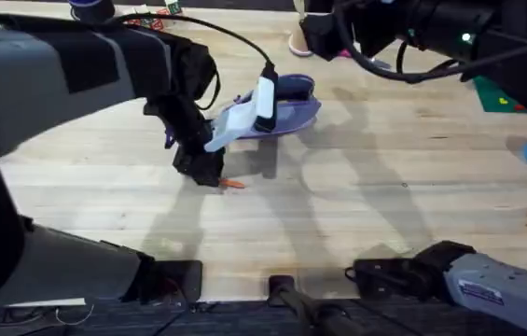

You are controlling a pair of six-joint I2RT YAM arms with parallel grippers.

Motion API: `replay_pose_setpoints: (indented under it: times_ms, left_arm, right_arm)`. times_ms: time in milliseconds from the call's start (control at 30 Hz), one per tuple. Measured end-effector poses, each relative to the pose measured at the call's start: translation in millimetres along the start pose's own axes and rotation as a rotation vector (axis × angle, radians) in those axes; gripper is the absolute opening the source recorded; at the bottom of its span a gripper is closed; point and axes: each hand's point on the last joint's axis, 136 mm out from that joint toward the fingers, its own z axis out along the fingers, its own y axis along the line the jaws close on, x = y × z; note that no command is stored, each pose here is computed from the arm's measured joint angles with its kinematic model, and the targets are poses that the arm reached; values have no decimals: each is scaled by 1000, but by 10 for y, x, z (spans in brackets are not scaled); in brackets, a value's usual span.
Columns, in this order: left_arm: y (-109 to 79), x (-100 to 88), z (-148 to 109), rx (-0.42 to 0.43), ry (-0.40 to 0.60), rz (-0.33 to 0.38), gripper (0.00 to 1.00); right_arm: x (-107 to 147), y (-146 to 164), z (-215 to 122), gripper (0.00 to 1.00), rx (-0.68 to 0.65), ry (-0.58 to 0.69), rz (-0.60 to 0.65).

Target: Unzip the bag, pick up the pens from the table one at a time and place them inside, then zip the bag closed.

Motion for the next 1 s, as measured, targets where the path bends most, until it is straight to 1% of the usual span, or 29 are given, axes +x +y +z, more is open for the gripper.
replay_pose_setpoints:
  times_ms: [100, 167, 300, 433, 567, 700, 833, 900, 1000]
  left_arm:
    - [-35, -18, -117, 3, -24, -21, 42]
    - [-7, -65, -267, -27, -46, -22, 42]
    - [85, -223, -622, -119, -84, 6, 41]
    - [263, -416, -949, -233, -137, 32, 41]
    - [547, -695, -1249, -364, -255, 43, 41]
    - [744, -990, -1506, -451, -408, 47, 41]
    - [824, -1280, -1706, -486, -561, 71, 42]
    - [838, -1428, -1786, -495, -623, 86, 42]
    - [837, -1644, -1878, -497, -698, 88, 42]
  right_arm:
    - [27, 4, 1, 996, -2, 11, 9]
    - [34, -3, 1, 996, -1, 13, 14]
    - [54, -70, -1, 996, 15, 17, 27]
    - [114, -251, -10, 996, 77, 35, 73]
    - [182, -469, -47, 996, 150, 51, 120]
    - [219, -613, -95, 996, 194, 57, 146]
    - [241, -731, -143, 996, 226, 57, 161]
    - [259, -802, -172, 996, 244, 58, 169]
    - [273, -913, -232, 996, 273, 55, 179]
